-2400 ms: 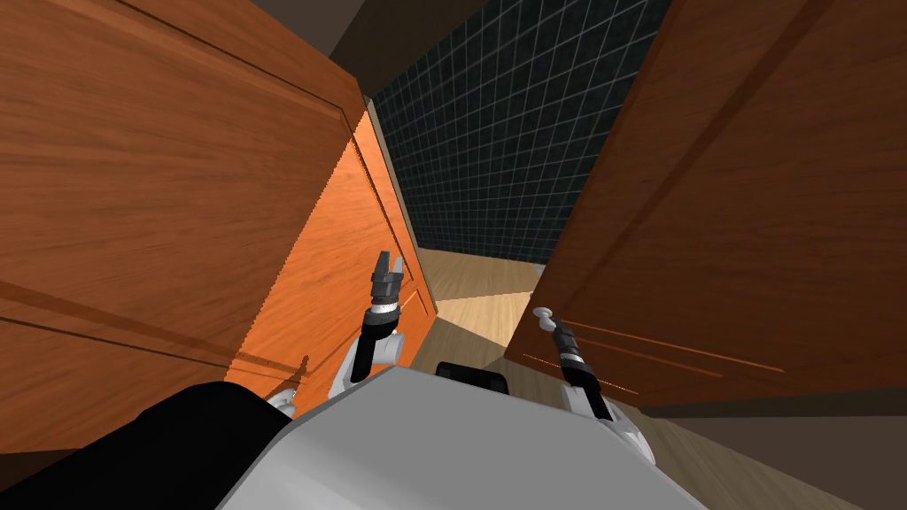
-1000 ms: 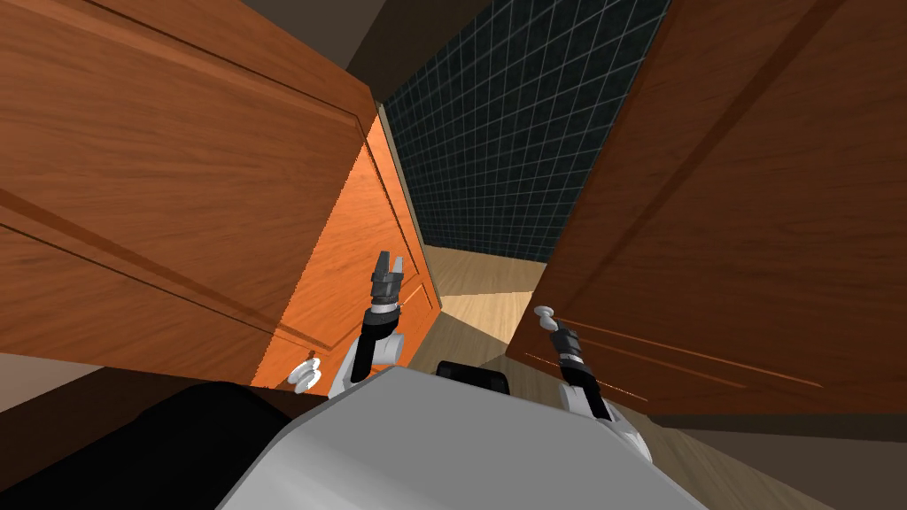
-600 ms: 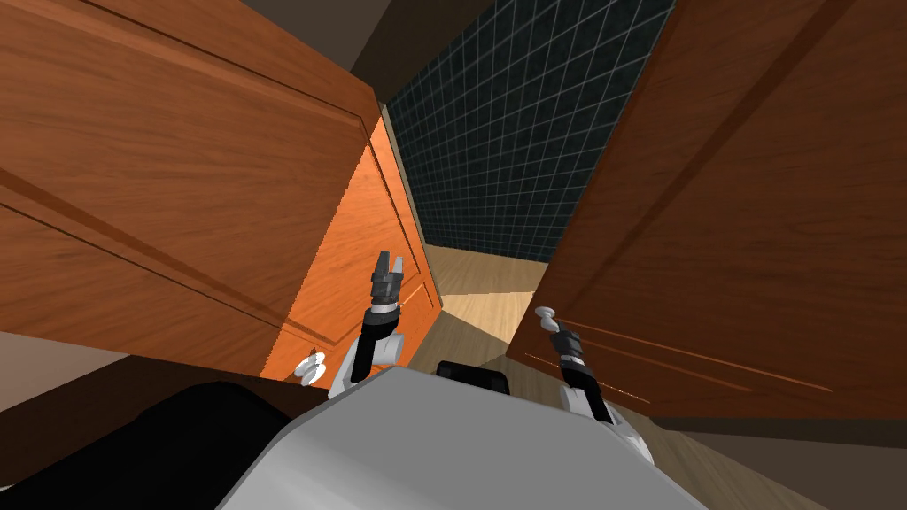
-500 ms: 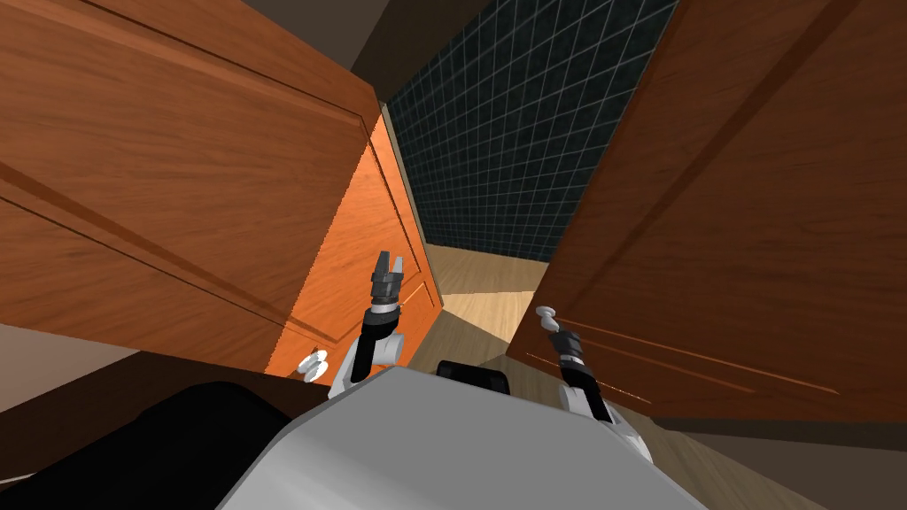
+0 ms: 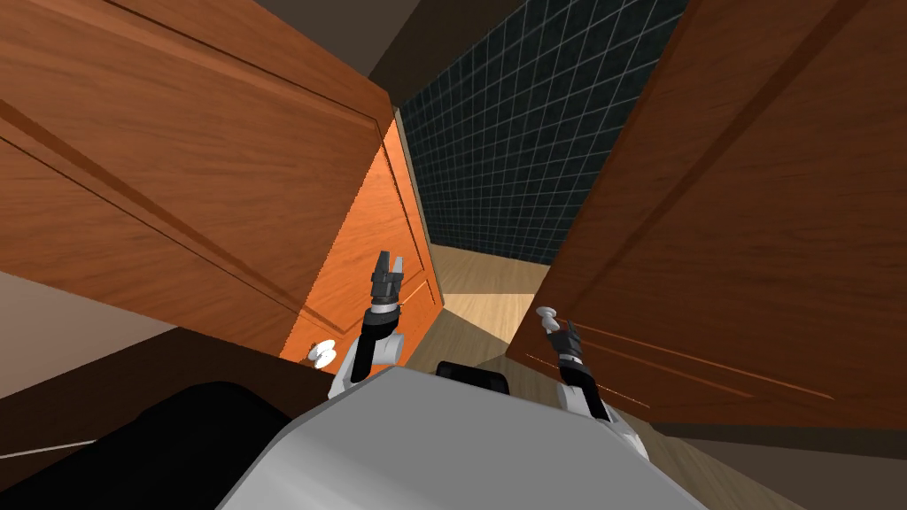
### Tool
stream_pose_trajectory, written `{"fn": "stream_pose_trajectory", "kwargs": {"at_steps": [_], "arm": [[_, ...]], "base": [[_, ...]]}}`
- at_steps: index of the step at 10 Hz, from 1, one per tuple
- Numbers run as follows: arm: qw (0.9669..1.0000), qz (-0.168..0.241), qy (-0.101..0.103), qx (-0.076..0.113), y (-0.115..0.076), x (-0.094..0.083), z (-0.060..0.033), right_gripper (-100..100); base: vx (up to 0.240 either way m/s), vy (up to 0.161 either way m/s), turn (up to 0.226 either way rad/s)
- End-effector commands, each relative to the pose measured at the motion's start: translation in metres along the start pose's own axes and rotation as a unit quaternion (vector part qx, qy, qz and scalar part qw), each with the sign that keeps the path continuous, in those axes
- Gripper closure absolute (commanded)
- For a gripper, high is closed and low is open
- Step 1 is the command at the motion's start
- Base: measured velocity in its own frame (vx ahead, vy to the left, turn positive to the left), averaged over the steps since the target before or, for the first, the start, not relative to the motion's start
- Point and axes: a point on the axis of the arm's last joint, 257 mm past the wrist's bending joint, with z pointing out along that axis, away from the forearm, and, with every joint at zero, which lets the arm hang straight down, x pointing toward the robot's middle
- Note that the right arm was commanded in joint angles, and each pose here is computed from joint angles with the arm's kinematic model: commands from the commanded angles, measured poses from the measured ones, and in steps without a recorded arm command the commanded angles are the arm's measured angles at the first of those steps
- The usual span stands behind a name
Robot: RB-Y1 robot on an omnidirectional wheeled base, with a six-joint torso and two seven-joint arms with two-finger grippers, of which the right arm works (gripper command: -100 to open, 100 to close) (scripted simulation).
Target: Pull the door open
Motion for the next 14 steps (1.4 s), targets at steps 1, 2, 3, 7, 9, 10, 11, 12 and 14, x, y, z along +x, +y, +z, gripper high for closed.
{"fn": "stream_pose_trajectory", "kwargs": {"at_steps": [1,2,3,7,9,10,11,12,14], "arm": [[0.9995,0.033,0.002,0.0,-0.002,0.007,0.0002,-100],[0.9986,0.053,0.001,-0.001,-0.004,0.009,0.0008,-100],[0.9973,0.073,0.0,-0.001,-0.005,0.011,0.0014,-100],[0.9914,0.131,-0.002,-0.002,-0.008,0.016,0.0028,-100],[0.9842,0.177,-0.004,-0.003,-0.011,0.022,0.0042,-100],[0.9825,0.186,-0.003,-0.003,-0.011,0.022,0.0042,-100],[0.9774,0.211,-0.004,-0.003,-0.013,0.025,0.0049,-100],[0.9725,0.233,-0.005,-0.003,-0.015,0.029,0.0056,-100],[0.9635,0.267,-0.006,-0.004,-0.017,0.032,0.0062,-100]], "base": [[-0.082,0.034,0.058],[-0.086,0.032,0.018],[-0.092,0.026,0.011],[-0.057,-0.009,0.012],[-0.071,0.002,0.017],[-0.067,0.002,0.009],[-0.046,-0.011,0.011],[-0.069,-0.011,0.026],[-0.067,-0.012,0.009]]}}
